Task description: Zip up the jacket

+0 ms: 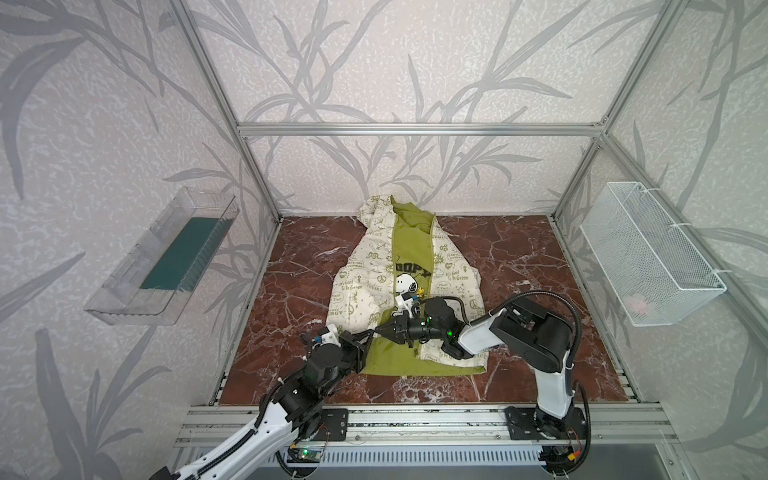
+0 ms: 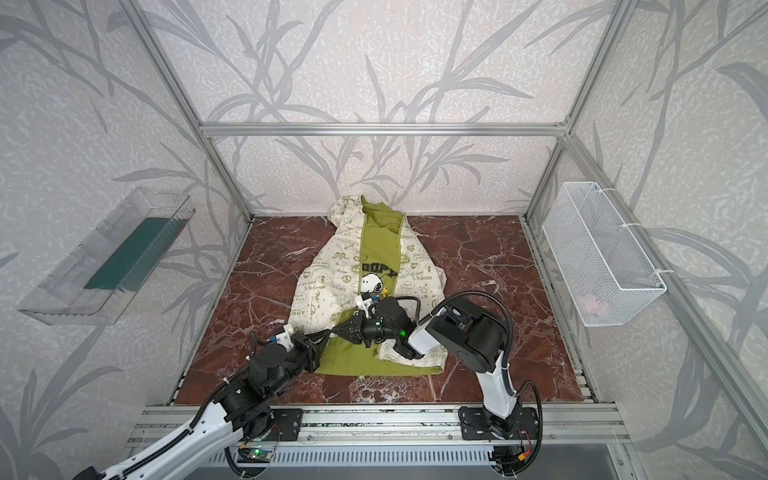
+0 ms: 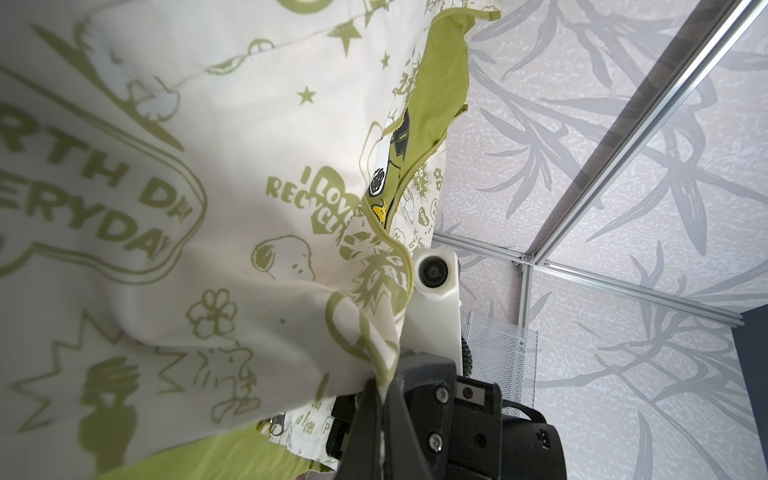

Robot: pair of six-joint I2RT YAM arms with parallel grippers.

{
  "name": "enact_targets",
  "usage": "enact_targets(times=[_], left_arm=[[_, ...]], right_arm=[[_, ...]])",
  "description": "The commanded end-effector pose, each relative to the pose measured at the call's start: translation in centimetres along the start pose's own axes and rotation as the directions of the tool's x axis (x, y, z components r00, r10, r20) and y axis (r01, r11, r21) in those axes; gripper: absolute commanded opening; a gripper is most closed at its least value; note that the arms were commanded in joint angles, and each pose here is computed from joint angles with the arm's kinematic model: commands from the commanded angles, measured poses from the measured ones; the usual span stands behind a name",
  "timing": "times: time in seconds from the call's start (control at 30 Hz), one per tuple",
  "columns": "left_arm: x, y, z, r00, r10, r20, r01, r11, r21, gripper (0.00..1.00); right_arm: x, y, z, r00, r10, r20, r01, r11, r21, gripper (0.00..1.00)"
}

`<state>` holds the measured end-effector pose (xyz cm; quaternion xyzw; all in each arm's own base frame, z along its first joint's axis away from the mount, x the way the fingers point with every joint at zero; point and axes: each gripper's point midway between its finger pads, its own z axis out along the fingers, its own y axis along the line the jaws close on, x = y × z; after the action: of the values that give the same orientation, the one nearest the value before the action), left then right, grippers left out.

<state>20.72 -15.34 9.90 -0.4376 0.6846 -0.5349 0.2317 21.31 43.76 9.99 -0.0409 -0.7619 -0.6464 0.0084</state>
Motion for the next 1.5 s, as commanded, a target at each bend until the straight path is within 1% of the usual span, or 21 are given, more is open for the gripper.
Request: enact_targets(times=[0.0,0.07,0.13,0.17,0.27,0.3,0.37,0.47,0.53,0.57,0.67,0.8,0.87,0.93,1.03,1.07,1.13,1.17,1.27,1.37,1.47], left_arm=[[0.2,0.4,0.0,1.000,-0.007,-0.012,0.007,1.000,0.000,0.00],[0.2,0.4,0.0,1.000,0.001,-0.012,-0.001,1.000,-0.006,0.00],[0.2,0.4,0.0,1.000,0.012,-0.010,-0.012,1.000,-0.016,0.00],[0.2,0.4,0.0,1.000,0.018,-0.010,-0.018,1.000,-0.020,0.00],[0.4,0.4,0.0,0.999,0.031,-0.021,-0.032,0.999,-0.032,0.00],[0.5,0.5,0.0,0.999,0.036,-0.028,-0.037,0.999,-0.036,0.00],[0.7,0.6,0.1,0.998,0.044,-0.040,-0.046,0.998,-0.045,0.00],[1.0,0.6,0.1,0.997,0.048,-0.055,-0.050,0.998,-0.047,0.00],[1.1,0.6,0.1,0.997,0.047,-0.063,-0.050,0.998,-0.046,0.00],[1.2,0.7,0.1,0.997,0.047,-0.068,-0.050,0.998,-0.047,0.00],[1.5,0.8,0.0,0.995,0.048,-0.086,-0.052,0.997,-0.054,0.00],[1.9,1.0,0.0,0.993,0.047,-0.107,-0.054,0.996,-0.064,0.00],[1.9,1.0,-0.1,0.993,0.048,-0.109,-0.056,0.996,-0.067,0.00],[1.9,1.1,-0.1,0.993,0.049,-0.111,-0.057,0.996,-0.071,0.00],[2.0,1.4,-0.1,0.992,0.045,-0.114,-0.054,0.995,-0.078,0.00],[1.9,1.3,-0.1,0.992,0.045,-0.114,-0.054,0.996,-0.077,0.00],[2.0,1.6,-0.1,0.992,0.040,-0.116,-0.050,0.995,-0.081,0.00],[2.0,1.6,-0.1,0.992,0.038,-0.117,-0.048,0.996,-0.082,0.00],[2.0,1.8,-0.1,0.992,0.031,-0.120,-0.041,0.996,-0.083,0.00],[2.0,2.0,-0.1,0.992,0.027,-0.122,-0.038,0.996,-0.086,0.00],[2.0,2.0,-0.2,0.992,0.025,-0.122,-0.035,0.996,-0.084,0.00]], right_arm=[[0.3,-0.1,0.0,1.000,-0.005,-0.004,0.005,1.000,-0.006,0.05],[0.0,-0.4,-0.7,1.000,0.006,0.018,-0.006,1.000,0.002,0.22],[0.0,-1.0,-1.7,0.999,0.024,0.046,-0.026,0.999,0.034,0.34],[0.1,-1.8,-2.3,0.997,0.038,0.063,-0.043,0.997,0.069,0.39],[0.9,-3.8,-4.5,0.994,0.058,0.093,-0.077,0.973,0.218,0.46],[1.5,-4.7,-5.5,0.993,0.061,0.097,-0.086,0.954,0.288,0.47],[2.2,-5.1,-7.3,0.995,0.030,0.097,-0.067,0.915,0.398,0.49],[3.1,-6.3,-11.1,0.996,-0.035,0.079,-0.021,0.791,0.612,0.54],[3.5,-6.8,-13.5,0.996,-0.074,0.056,0.010,0.691,0.723,0.59],[3.6,-7.1,-14.3,0.996,-0.083,0.044,0.021,0.651,0.759,0.61],[4.1,-8.4,-16.1,0.997,-0.076,0.000,0.040,0.528,0.848,0.62],[4.2,-9.2,-16.7,0.994,-0.091,-0.058,0.089,0.379,0.921,0.63],[4.0,-9.3,-16.4,0.992,-0.097,-0.081,0.110,0.336,0.936,0.64],[3.9,-9.3,-15.8,0.989,-0.103,-0.106,0.134,0.320,0.938,0.64],[3.8,-9.3,-14.8,0.988,-0.102,-0.118,0.146,0.328,0.934,0.63],[3.8,-9.4,-14.6,0.988,-0.097,-0.117,0.144,0.336,0.931,0.63],[3.8,-9.2,-13.7,0.989,-0.095,-0.115,0.142,0.373,0.917,0.63],[3.9,-10.0,-13.5,0.990,-0.076,-0.118,0.138,0.364,0.921,0.62],[3.7,-10.0,-12.4,0.991,-0.074,-0.116,0.136,0.398,0.907,0.61],[3.3,-10.2,-12.2,0.991,-0.080,-0.111,0.133,0.385,0.913,0.58],[3.1,-10.4,-11.9,0.989,-0.082,-0.122,0.144,0.374,0.916,0.52]])
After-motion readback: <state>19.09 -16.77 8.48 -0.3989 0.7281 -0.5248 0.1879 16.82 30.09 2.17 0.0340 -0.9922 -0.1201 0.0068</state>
